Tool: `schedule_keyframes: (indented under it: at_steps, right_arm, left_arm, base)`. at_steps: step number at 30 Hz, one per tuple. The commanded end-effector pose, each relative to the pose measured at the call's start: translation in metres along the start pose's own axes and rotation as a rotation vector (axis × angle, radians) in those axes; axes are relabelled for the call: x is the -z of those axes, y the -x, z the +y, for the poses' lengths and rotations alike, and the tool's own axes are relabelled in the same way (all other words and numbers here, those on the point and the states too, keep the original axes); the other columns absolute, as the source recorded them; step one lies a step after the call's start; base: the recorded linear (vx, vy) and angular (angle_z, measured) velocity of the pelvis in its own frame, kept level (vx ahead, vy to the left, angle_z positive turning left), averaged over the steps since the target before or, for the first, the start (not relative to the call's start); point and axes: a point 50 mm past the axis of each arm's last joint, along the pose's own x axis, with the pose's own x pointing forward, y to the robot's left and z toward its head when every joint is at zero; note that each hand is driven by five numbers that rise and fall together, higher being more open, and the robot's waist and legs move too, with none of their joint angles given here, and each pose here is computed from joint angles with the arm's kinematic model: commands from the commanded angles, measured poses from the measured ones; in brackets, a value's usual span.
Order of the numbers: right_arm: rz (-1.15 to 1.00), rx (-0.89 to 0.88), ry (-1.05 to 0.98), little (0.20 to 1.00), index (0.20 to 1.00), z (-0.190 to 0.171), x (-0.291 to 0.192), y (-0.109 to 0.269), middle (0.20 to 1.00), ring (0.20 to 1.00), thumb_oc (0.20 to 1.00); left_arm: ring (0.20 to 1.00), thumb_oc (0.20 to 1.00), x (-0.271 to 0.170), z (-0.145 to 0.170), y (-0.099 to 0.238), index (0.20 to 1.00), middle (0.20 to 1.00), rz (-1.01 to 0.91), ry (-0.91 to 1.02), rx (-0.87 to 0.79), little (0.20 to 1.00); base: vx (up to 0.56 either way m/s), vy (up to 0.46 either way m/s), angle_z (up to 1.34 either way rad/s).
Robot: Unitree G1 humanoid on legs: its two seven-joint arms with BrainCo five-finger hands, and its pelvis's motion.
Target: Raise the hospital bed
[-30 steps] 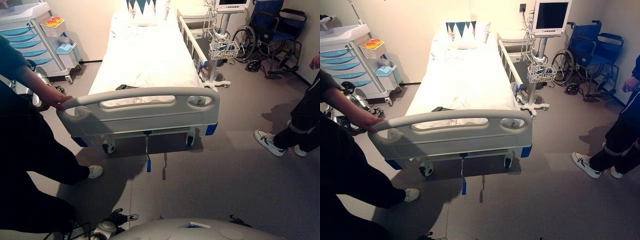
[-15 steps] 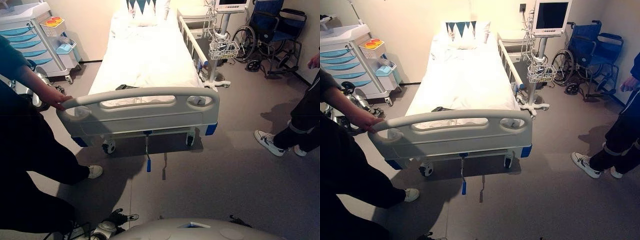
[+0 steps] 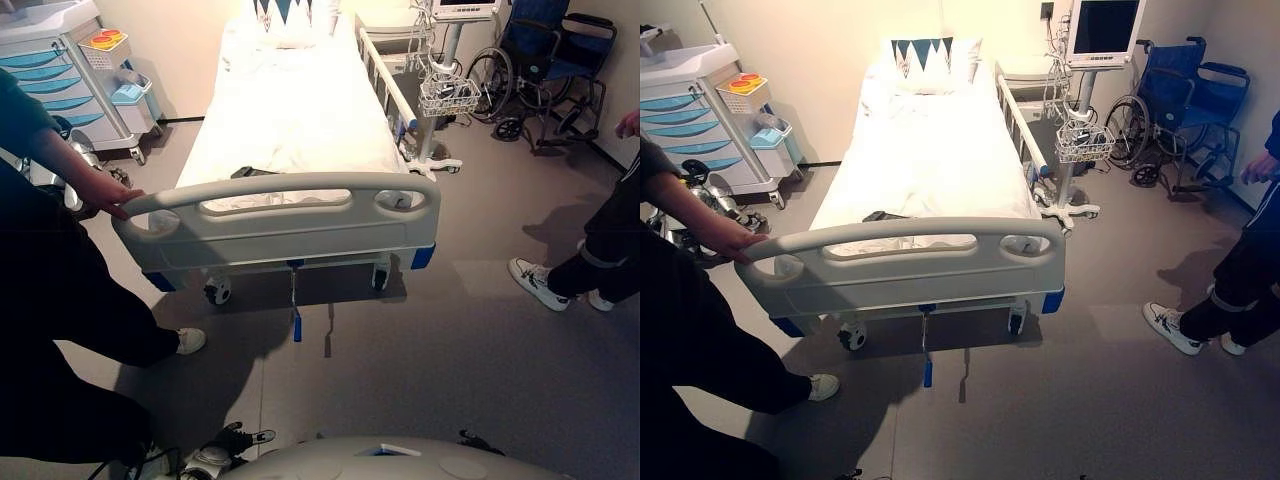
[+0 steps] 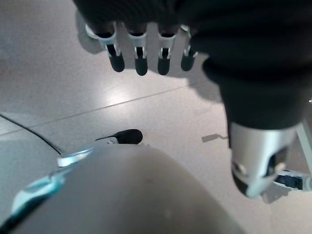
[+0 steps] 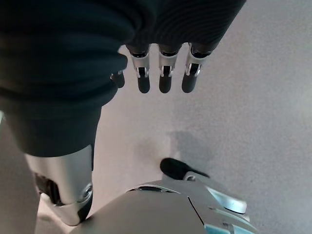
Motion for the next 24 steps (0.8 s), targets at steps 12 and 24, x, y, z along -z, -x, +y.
schedule_keyframes:
  at_steps: [12,24]
  right_arm:
    - [-0.188,0.115,-0.123,1.000,1.000,-0.035,-0.081,-0.001,1.000,1.000,1.000]
    - [-0.335,0.198,-0.167,1.000,1.000,-0.055,-0.135,0.009,1.000,1.000,1.000]
  left_arm:
    - [1.000,1.000,-0.098,0.007,0.000,1.000,1.000,-0.237,0.098,-0.040,1.000]
    - [1.000,1.000,-0.173,0.003,0.016,1.000,1.000,-0.450,0.143,-0.050,1.000]
  base:
    - [-0.14,0.013,0.04]
    - [-0.09,0.020,-0.03]
